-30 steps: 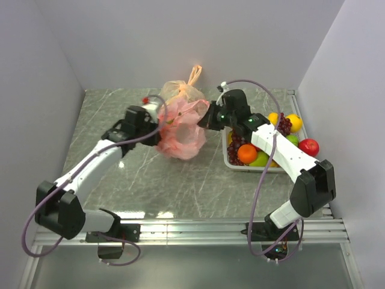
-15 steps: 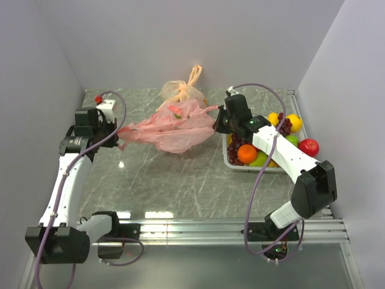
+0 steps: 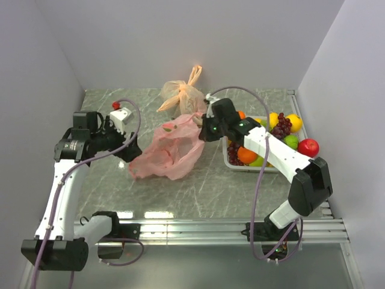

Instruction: Place the fake fruits into the plastic bag and tie a complex knot

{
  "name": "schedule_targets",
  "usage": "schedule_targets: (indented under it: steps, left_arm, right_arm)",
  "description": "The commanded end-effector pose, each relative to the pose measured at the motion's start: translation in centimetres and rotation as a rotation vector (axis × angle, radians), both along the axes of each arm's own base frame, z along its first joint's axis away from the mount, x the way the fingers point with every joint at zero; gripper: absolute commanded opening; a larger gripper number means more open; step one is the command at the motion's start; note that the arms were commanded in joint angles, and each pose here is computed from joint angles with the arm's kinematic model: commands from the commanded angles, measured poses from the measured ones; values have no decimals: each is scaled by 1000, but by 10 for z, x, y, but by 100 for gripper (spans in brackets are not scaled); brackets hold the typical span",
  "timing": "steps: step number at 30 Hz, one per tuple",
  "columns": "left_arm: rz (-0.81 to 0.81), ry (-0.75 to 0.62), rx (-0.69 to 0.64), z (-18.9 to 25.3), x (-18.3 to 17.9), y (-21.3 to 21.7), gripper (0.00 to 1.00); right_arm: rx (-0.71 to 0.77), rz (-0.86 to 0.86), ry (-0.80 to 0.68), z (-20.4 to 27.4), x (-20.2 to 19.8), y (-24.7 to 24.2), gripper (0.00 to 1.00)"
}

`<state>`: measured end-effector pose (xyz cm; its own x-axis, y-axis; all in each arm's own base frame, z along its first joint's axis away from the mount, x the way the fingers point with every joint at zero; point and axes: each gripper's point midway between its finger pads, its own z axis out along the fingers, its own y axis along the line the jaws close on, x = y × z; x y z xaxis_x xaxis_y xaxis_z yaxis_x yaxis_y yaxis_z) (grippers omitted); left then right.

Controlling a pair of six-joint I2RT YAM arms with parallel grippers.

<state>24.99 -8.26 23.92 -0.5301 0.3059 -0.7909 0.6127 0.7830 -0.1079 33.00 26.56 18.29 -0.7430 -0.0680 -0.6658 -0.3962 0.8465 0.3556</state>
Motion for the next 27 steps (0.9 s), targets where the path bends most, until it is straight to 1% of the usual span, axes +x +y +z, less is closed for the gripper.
schedule_targets:
  steps: [1,3,4,6,7,8,9,11,13,15,20,23,25,26,27]
  left_arm:
    - [-63,-147,-61,39,18,-31,99]
    - [-83,-149,-38,34,21,-50,99]
    - [-118,-138,-38,29,16,-67,99]
    - [-75,-172,14,18,26,-71,99]
    - [-91,-174,42,7,23,-81,99]
    - [-68,-201,68,4,30,-81,99]
    - [2,-257,119,7,46,-72,99]
    - [56,-287,197,0,63,-63,99]
    - [92,-324,259,5,76,-54,99]
    - [45,-304,281,1,75,-56,99]
    - [15,-262,304,-8,70,-55,99]
    - [-10,-196,337,-29,66,-49,94]
    - [0,-141,342,-39,68,-39,71]
    - [-2,-75,349,-52,67,-37,54]
    - [18,-41,335,-55,69,-34,13]
  right_arm:
    - [59,136,-17,16,-8,39,0]
    - [64,162,-7,15,-9,49,0]
    - [79,184,-12,19,-10,55,0]
    - [75,214,-13,18,-10,61,0]
    - [79,238,-25,22,-11,64,0]
    - [79,250,-24,21,-11,65,0]
    - [75,263,-25,21,-12,65,0]
    - [74,314,-37,24,-15,68,0]
    - [59,344,-41,23,-19,66,0]
    - [45,377,-39,21,-22,65,0]
    - [-1,449,-14,7,-23,67,0]
    - [-25,497,11,-1,-23,69,0]
    - [-50,547,-8,0,-21,68,0]
    - [-63,558,-2,-5,-18,68,0]
    - [-73,554,-6,-6,-13,65,0]
